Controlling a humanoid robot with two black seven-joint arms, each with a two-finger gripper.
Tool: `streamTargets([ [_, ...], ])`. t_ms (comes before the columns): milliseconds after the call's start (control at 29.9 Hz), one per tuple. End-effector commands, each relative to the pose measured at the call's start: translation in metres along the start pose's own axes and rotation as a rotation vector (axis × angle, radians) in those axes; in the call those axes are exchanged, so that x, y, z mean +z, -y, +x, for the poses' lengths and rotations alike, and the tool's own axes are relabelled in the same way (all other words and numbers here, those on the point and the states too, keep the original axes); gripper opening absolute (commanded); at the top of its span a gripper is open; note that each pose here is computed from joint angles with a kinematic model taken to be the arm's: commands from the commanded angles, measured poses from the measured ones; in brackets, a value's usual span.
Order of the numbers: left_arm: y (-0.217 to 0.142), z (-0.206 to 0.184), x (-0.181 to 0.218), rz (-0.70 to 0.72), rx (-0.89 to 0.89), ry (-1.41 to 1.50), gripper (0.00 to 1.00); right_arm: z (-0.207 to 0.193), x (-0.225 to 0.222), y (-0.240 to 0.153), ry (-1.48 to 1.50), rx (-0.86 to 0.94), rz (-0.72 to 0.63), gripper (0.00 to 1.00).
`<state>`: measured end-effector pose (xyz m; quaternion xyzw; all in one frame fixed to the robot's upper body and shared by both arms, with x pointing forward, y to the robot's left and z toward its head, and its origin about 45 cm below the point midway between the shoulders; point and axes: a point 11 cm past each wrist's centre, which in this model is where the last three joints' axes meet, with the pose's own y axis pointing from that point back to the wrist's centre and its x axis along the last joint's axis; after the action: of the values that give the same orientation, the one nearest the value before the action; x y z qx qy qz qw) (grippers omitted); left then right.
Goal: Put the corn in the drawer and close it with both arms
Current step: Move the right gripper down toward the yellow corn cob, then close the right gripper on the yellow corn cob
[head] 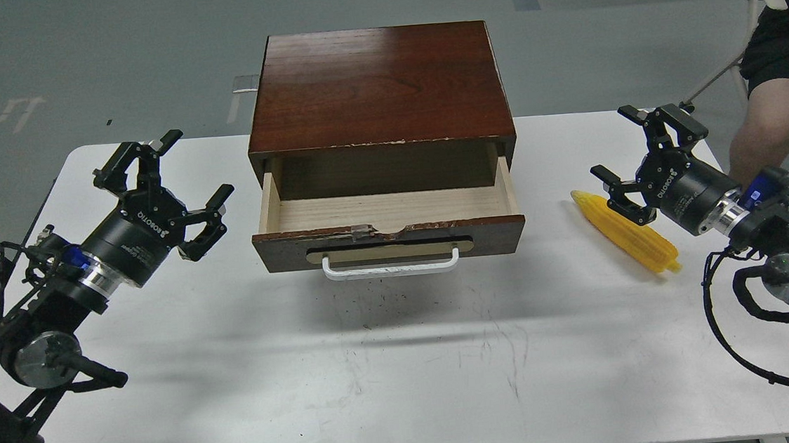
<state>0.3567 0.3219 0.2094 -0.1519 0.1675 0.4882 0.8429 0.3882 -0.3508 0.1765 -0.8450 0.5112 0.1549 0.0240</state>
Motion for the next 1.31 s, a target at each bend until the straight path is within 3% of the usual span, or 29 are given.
streamTargets([
  [0,0.000,0.000,0.001,0.001,-0.002,0.003,1.00,0.000,0.000,0.000,0.000,0.000,0.000,1.00],
  [402,0.000,0.000,0.003,-0.010,0.000,0.000,1.00,-0.001,-0.012,0.001,-0.044,-0.021,-0.002,1.00],
  [536,0.001,0.000,0.004,-0.019,0.001,-0.004,1.00,0.014,-0.060,-0.003,-0.307,-0.058,-0.042,1.00],
  [636,0.001,0.000,0.004,-0.019,0.001,-0.004,1.00,0.017,-0.065,-0.008,-0.494,-0.108,-0.128,1.00],
  [937,0.001,0.000,0.004,-0.017,0.000,-0.004,1.00,0.051,-0.018,-0.047,-1.218,-0.203,-0.506,1.00],
  [1138,0.001,-0.001,0.004,-0.017,-0.002,-0.004,1.00,0.065,0.009,-0.063,-1.341,-0.231,-0.617,1.00],
  [1272,0.001,0.000,0.004,-0.017,0.000,-0.004,1.00,0.061,0.022,-0.055,-1.369,-0.245,-0.609,1.00],
])
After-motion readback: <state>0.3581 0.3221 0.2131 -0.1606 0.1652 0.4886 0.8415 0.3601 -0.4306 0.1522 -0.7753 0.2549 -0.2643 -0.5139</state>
